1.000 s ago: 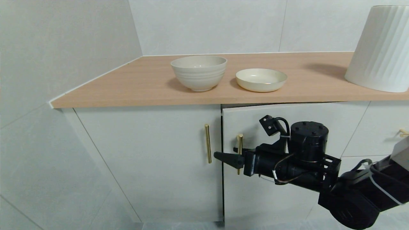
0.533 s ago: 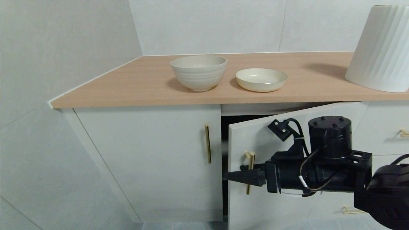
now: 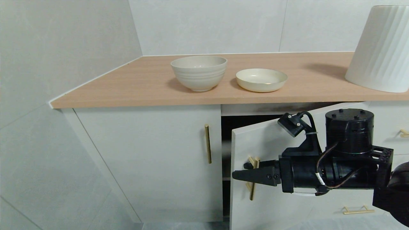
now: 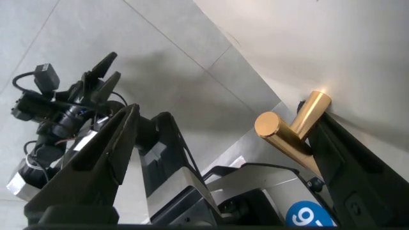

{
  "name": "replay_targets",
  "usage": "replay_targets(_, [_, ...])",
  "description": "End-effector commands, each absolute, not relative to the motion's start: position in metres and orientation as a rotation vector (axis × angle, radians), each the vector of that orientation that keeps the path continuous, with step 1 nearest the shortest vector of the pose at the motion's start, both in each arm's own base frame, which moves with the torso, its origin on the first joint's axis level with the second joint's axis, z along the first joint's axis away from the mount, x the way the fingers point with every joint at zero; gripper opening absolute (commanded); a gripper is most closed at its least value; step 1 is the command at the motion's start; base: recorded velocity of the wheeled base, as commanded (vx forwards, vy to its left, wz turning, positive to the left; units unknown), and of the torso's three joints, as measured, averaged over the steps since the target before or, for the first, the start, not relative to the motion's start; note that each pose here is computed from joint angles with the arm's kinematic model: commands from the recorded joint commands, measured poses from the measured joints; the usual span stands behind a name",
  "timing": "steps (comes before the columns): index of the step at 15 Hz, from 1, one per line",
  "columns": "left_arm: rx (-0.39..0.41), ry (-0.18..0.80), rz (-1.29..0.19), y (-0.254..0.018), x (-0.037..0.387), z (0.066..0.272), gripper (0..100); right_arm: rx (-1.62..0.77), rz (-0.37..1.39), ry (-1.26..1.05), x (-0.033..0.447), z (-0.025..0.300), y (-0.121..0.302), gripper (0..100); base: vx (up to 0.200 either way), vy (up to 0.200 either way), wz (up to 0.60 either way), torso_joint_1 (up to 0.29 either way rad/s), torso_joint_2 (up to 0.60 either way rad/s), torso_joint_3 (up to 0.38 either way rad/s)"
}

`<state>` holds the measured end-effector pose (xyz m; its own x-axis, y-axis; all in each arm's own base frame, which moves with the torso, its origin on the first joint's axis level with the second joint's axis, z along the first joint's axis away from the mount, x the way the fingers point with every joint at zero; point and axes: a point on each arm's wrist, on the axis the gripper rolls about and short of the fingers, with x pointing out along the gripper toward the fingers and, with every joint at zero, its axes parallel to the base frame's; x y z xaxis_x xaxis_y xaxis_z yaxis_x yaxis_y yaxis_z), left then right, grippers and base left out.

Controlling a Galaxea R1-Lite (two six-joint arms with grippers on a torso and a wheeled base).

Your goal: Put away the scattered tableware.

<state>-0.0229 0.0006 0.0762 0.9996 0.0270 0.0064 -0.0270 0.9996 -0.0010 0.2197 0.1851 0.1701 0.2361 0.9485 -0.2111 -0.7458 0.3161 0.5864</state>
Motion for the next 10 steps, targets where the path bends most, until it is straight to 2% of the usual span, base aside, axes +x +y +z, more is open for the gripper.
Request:
replay_targets(1, [0.009,-0.015,0.002,0.0,-0.024,0.079,100,0.404,1.204,0.596,0.218,0.17,0.184,100,0.0,0.0,0.0,0.0,0.0,0.0])
replay_targets(3, [0.022,-0.047,-0.159,-0.004,-0.03,0.097,100,0.404,1.201,0.605,0.217,0.168,0.184,100,0.0,0.0,0.0,0.0,0.0,0.0])
replay_targets(5, [0.008,0.009,-0.301,-0.007,-0.033,0.126,100,0.404,1.2,0.603,0.217,0.168,0.183,100,0.0,0.0,0.0,0.0,0.0,0.0])
replay_targets(6, [-0.007,0.041,-0.353,-0.008,-0.028,0.147,100,0.404,1.202,0.598,0.216,0.168,0.182,100,0.0,0.0,0.0,0.0,0.0,0.0])
replay_targets(7, [-0.018,0.062,-0.377,-0.008,-0.022,0.159,100,0.404,1.2,0.598,0.216,0.168,0.182,100,0.0,0.0,0.0,0.0,0.0,0.0])
replay_targets(8, [-0.048,0.133,-0.448,-0.01,-0.001,0.189,100,0.404,1.2,0.598,0.216,0.168,0.182,100,0.0,0.0,0.0,0.0,0.0,0.0])
replay_targets(10, [-0.074,0.219,-0.488,-0.011,0.036,0.22,100,0.404,1.2,0.598,0.215,0.168,0.182,100,0.0,0.0,0.0,0.0,0.0,0.0])
